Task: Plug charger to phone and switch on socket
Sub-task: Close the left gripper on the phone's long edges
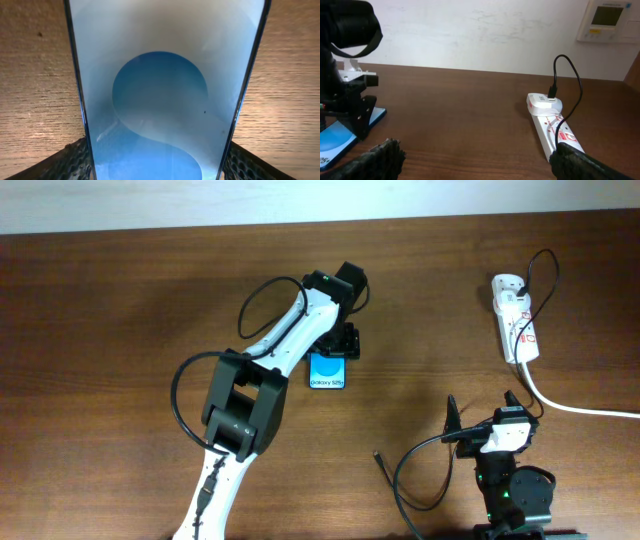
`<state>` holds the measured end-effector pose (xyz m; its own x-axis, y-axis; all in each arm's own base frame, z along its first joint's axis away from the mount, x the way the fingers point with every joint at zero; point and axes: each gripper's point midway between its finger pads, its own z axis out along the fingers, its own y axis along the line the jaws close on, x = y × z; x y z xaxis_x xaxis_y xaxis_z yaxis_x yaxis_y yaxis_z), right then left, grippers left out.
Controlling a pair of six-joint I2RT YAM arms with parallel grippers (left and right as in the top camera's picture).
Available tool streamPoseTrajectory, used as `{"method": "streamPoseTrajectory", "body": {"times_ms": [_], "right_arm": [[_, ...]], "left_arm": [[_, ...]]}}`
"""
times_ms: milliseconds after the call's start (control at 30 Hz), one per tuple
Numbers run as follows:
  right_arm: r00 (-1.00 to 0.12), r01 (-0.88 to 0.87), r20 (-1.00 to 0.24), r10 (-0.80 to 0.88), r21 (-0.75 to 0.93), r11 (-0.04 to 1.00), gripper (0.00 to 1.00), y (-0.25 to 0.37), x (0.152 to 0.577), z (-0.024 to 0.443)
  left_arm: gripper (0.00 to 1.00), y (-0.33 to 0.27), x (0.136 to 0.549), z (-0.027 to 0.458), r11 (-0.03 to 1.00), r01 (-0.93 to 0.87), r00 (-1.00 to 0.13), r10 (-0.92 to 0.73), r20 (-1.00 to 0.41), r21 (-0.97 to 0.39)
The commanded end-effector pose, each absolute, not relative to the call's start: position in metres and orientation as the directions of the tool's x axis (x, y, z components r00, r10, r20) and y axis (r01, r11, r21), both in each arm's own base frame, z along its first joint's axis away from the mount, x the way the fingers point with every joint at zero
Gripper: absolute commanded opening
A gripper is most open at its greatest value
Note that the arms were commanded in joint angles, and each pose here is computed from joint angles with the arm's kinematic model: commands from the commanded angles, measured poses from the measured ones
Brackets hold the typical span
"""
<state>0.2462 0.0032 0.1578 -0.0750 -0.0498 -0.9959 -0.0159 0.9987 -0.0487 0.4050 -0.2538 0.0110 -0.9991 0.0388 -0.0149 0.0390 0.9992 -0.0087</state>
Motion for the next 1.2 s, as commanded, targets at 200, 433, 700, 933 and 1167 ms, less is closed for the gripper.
{"method": "streamPoseTrajectory", "body": {"times_ms": [200,433,700,933,1167], "right_arm": [[-0.08,-0.016,-0.996,-0.046,-0.045,0.999,0.98,0.004,0.246,0.155],[-0.08,-0.016,-0.996,-0.046,-0.045,0.999,0.98,0.004,0.246,0.155],[-0.08,-0.016,-0.996,-0.046,-0.045,0.999,0.98,0.004,0.246,0.155],[-0.08,-0.016,-0.996,-0.046,-0.045,0.999,0.98,0.004,0.246,0.155],[-0.081,-0.016,-0.996,-0.046,-0.045,0.999,0.98,0.004,0.246,0.155]], "left_arm": [[0.83,-0.25,0.416,0.023,1.0,0.017,-0.999,0.016,-0.034,-0.025],[0.84,-0.245,0.41,0.022,1.0,0.014,-1.0,0.014,-0.012,-0.01],[0.95,-0.244,0.407,-0.007,1.0,0.017,-0.999,0.017,0.029,0.018],[0.99,-0.241,0.413,-0.007,0.999,0.018,-1.0,0.018,0.002,0.036],[0.99,-0.248,0.421,0.035,0.998,0.066,-0.997,0.066,-0.026,0.008]]}}
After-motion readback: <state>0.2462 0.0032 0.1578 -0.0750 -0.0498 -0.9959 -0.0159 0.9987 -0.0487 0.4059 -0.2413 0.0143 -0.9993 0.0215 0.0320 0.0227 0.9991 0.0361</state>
